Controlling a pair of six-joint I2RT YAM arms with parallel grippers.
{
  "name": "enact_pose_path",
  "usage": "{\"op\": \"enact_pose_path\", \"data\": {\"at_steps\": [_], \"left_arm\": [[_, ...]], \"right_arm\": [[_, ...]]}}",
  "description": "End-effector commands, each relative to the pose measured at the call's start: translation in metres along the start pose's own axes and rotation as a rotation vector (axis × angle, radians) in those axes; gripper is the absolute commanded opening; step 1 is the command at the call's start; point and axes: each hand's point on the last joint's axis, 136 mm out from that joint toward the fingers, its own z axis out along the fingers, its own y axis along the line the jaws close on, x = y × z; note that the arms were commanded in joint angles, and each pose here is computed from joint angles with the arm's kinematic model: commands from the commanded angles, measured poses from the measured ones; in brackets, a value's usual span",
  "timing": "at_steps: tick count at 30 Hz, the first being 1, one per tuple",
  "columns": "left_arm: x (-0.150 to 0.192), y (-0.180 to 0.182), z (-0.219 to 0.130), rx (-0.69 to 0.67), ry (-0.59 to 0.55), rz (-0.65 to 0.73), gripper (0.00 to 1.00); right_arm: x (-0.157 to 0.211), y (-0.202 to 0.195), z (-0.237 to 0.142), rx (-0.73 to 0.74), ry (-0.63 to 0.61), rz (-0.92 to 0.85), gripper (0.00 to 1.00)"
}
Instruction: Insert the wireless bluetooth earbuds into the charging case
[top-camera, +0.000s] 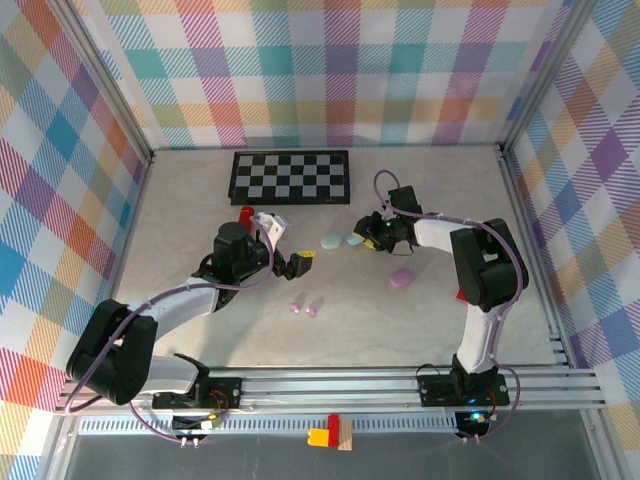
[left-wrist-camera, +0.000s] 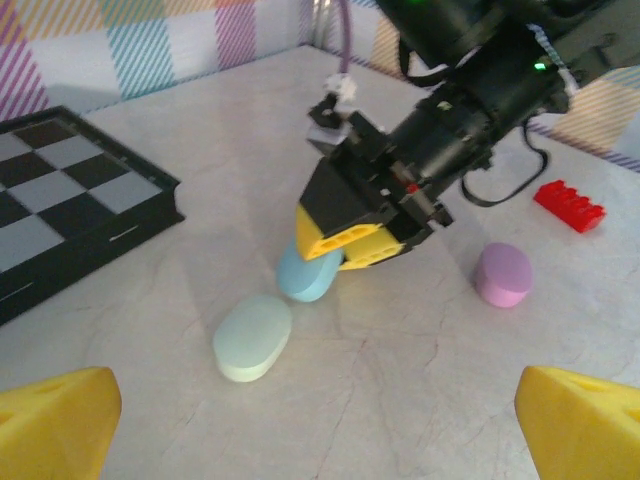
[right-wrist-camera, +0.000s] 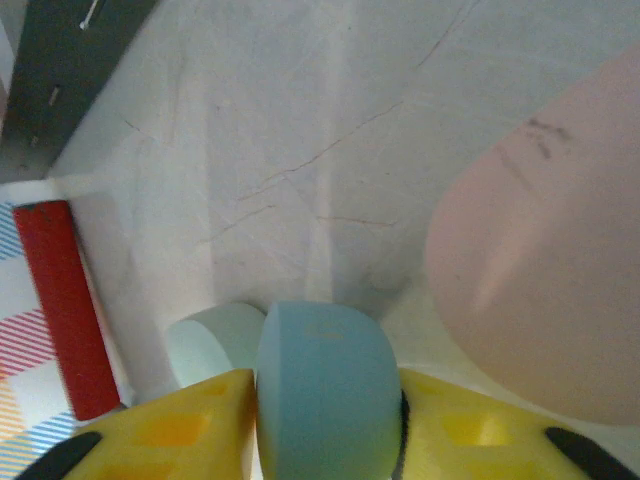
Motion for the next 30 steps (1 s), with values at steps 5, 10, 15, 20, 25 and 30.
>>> {"op": "enact_pose_path", "data": {"at_steps": [5, 10, 15, 20, 25, 30], "left_arm": [[-0.021, 0.013, -0.008, -0.108, -0.053, -0.010, 1.00], [-0.030, 0.005, 0.003, -0.187, -0.031, 0.005, 1.00], [-0.019, -0.036, 0.044, -0.095, 0.084, 0.098, 1.00], [0.005, -0.077, 0.093, -0.024, 0.193, 0.181, 0.98], [0.029, -0.120, 0.136, 0.084, 0.263, 0.220, 0.97], [0.052, -0.149, 0.173, 0.181, 0.320, 0.190, 0.93]], "right_arm": [[0.009, -0.004, -0.043, 0.100, -0.077, -0.109, 0.63], [0.014, -0.019, -0.077, 0.187, -0.162, -0.133, 0.73], [0.007, -0.045, -0.119, 0.235, -0.278, -0.055, 0.81], [0.003, -0.073, -0.159, 0.220, -0.305, 0.065, 0.83], [0.001, -0.098, -0.199, 0.217, -0.386, 0.142, 0.83], [0.002, -0.107, -0.225, 0.187, -0.452, 0.175, 0.82]]}}
